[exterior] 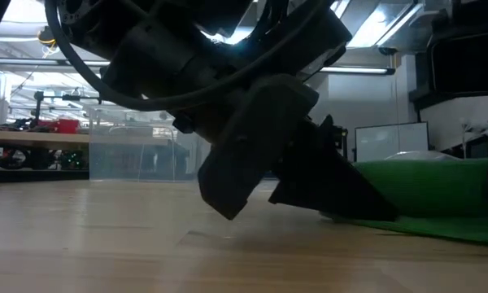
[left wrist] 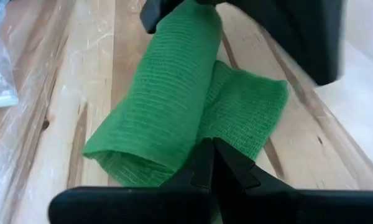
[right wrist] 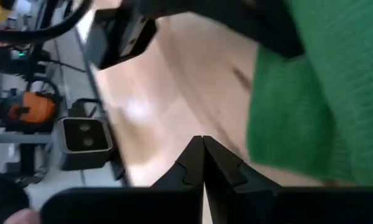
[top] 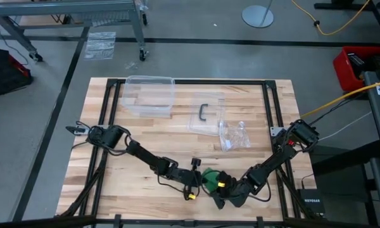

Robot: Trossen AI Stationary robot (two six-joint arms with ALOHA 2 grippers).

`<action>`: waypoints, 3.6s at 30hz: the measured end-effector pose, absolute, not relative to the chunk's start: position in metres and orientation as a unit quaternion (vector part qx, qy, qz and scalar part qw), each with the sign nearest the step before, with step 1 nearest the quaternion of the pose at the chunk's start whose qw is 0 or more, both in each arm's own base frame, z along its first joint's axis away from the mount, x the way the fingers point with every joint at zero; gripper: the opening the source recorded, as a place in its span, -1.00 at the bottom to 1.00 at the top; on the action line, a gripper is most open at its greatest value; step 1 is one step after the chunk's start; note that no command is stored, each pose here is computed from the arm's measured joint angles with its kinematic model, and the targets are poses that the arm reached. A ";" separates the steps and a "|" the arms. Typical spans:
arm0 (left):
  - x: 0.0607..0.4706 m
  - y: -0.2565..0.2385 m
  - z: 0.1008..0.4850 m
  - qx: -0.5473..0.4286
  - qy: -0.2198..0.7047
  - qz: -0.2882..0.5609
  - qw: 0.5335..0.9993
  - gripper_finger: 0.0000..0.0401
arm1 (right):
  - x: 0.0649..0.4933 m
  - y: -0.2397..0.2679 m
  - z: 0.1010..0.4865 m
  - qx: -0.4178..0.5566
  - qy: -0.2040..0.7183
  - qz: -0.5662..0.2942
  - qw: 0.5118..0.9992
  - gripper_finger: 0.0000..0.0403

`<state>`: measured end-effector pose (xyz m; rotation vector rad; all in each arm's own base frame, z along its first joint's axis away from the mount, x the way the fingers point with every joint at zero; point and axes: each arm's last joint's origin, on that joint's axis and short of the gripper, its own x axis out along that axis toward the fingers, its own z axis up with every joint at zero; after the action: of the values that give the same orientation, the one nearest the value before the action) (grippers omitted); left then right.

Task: Roll bandage
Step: Roll the green bandage

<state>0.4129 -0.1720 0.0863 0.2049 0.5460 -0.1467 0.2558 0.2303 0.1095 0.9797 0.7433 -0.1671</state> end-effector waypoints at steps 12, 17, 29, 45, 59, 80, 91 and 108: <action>0.405 -0.184 0.082 0.106 0.292 -0.092 0.946 -1.00 | 0.249 0.222 0.102 0.436 0.356 -0.149 0.813 -0.97; 0.401 -0.191 0.082 0.108 0.293 -0.101 0.945 -1.00 | 0.247 0.217 0.100 0.429 0.340 -0.191 0.815 -0.97; 0.396 -0.200 0.080 0.101 0.302 -0.111 0.941 -1.00 | 0.244 0.214 0.098 0.428 0.337 -0.215 0.811 -0.97; 0.387 -0.208 0.075 0.094 0.338 -0.143 0.925 -1.00 | 0.227 0.197 0.116 0.390 0.356 -0.276 0.803 -0.97; 0.382 -0.217 0.075 0.092 0.339 -0.169 0.921 -1.00 | 0.241 0.177 0.118 0.399 0.308 -0.326 0.800 -0.97; 0.382 -0.226 0.080 0.071 0.300 -0.185 0.933 -1.00 | 0.256 0.153 0.116 0.406 0.350 -0.340 0.773 -0.97; 0.387 -0.230 0.086 0.052 0.248 -0.190 0.948 -1.00 | 0.256 0.154 0.115 0.403 0.366 -0.330 0.771 -0.97; 0.392 -0.221 0.088 -0.030 0.258 -0.133 0.957 -0.41 | 0.249 0.157 0.153 0.346 0.370 -0.241 0.828 -0.97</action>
<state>0.3922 -0.2215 0.0884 -0.0617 0.5236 -0.2694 0.2490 0.1572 0.1535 0.7347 0.7853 -0.5109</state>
